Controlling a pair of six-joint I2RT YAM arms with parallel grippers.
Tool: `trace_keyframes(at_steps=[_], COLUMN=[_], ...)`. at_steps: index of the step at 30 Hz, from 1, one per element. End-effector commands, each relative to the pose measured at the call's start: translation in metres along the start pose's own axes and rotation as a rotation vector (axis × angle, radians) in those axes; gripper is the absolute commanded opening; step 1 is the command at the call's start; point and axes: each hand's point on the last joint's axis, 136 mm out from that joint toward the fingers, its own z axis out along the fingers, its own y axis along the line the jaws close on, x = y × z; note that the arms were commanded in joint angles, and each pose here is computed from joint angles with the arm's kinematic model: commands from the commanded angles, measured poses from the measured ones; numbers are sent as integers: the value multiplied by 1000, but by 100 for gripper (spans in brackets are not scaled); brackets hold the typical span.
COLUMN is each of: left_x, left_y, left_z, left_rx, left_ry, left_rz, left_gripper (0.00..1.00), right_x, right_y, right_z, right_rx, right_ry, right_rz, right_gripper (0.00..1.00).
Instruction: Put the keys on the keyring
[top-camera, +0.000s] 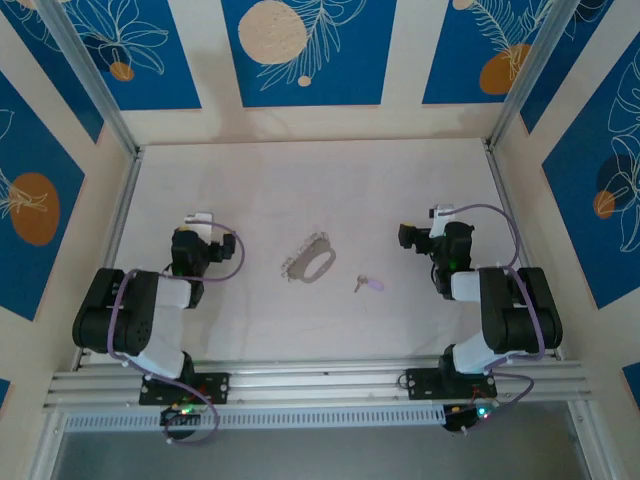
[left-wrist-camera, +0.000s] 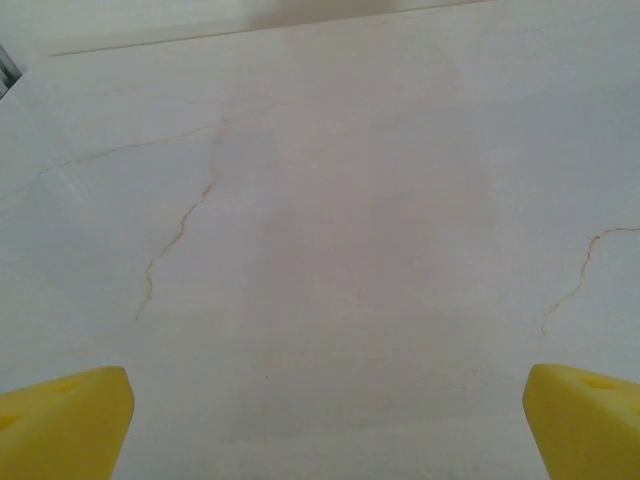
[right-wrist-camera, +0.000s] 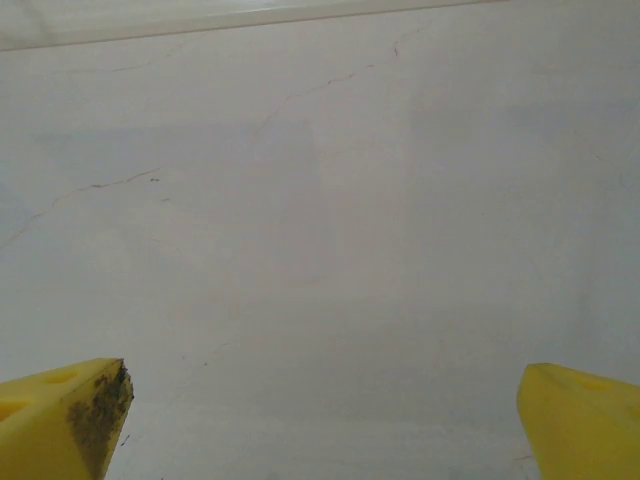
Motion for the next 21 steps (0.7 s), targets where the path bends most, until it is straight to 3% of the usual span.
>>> trace_keyframes(at_steps=[1, 21], left_x=[-11, -12], left_y=[2, 2], left_z=[4, 3], left_rx=[4, 9], left_ry=[-35, -37], left_rz=[2, 0], left_gripper=[100, 100], right_x=[-11, -11], right_y=[6, 6], right_z=[4, 5], right_rx=[-23, -31], right_ry=[-34, -28], right_rz=[0, 6], right_gripper=[99, 99])
